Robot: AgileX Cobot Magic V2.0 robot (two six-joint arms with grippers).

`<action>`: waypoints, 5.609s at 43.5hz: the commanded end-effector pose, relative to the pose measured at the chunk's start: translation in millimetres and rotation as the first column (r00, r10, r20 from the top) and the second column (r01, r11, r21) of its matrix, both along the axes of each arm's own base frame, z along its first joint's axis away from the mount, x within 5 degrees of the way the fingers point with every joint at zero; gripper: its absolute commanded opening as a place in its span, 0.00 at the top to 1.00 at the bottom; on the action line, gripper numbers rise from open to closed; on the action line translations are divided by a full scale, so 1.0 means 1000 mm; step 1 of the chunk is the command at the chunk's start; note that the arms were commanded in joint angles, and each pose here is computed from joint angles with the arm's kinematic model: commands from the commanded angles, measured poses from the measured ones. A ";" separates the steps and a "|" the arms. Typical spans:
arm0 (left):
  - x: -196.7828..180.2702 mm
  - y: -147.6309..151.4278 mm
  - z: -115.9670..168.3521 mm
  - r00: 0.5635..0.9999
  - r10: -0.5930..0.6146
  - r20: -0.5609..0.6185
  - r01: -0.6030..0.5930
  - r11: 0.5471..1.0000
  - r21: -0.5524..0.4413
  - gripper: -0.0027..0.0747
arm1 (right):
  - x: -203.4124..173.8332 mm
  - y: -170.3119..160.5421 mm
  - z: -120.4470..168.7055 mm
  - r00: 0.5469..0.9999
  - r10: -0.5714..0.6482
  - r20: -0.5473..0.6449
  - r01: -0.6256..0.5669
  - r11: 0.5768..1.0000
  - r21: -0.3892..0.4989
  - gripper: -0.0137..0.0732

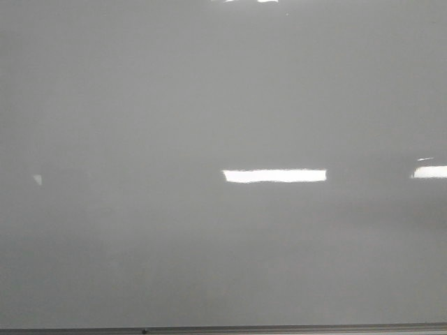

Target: Write number 7 on whiteboard

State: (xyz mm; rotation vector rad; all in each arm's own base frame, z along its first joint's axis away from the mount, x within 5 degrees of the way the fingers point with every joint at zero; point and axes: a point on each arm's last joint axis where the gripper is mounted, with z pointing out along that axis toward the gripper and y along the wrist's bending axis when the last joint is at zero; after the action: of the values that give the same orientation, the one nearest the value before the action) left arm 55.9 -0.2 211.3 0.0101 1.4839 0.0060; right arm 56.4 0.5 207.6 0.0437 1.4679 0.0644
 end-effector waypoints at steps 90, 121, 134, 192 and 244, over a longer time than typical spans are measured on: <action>0.018 -0.001 0.162 0.966 -0.020 -0.259 0.008 0.999 -0.046 0.99 | 0.034 0.000 0.161 0.940 -0.009 -0.342 0.003 1.000 -0.017 0.92; 0.056 -0.002 0.136 0.880 -0.016 -0.475 0.002 1.000 -0.031 0.33 | 0.050 0.001 0.149 0.894 -0.007 -0.449 -0.057 0.990 -0.129 0.18; 0.112 -0.003 0.122 0.799 -0.016 -0.601 -0.002 1.000 -0.029 0.33 | 0.050 0.001 0.149 0.895 -0.007 -0.445 -0.056 0.990 -0.129 0.17; 0.253 -0.016 0.067 0.748 -0.048 -0.662 0.020 0.999 -0.049 0.84 | 0.051 0.001 0.151 0.906 -0.007 -0.422 -0.052 0.990 -0.130 0.17; 0.129 -0.166 0.127 0.292 -0.312 -0.904 0.914 0.371 0.167 0.99 | 0.091 0.044 0.174 0.593 0.254 -0.764 -0.496 0.863 -0.098 0.17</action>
State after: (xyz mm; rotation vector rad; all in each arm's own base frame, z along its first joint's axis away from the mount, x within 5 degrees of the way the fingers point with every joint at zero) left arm 195.8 -147.7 326.7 1.4324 2.2770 -0.1419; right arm 139.6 34.4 371.3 -0.4644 2.3425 0.1557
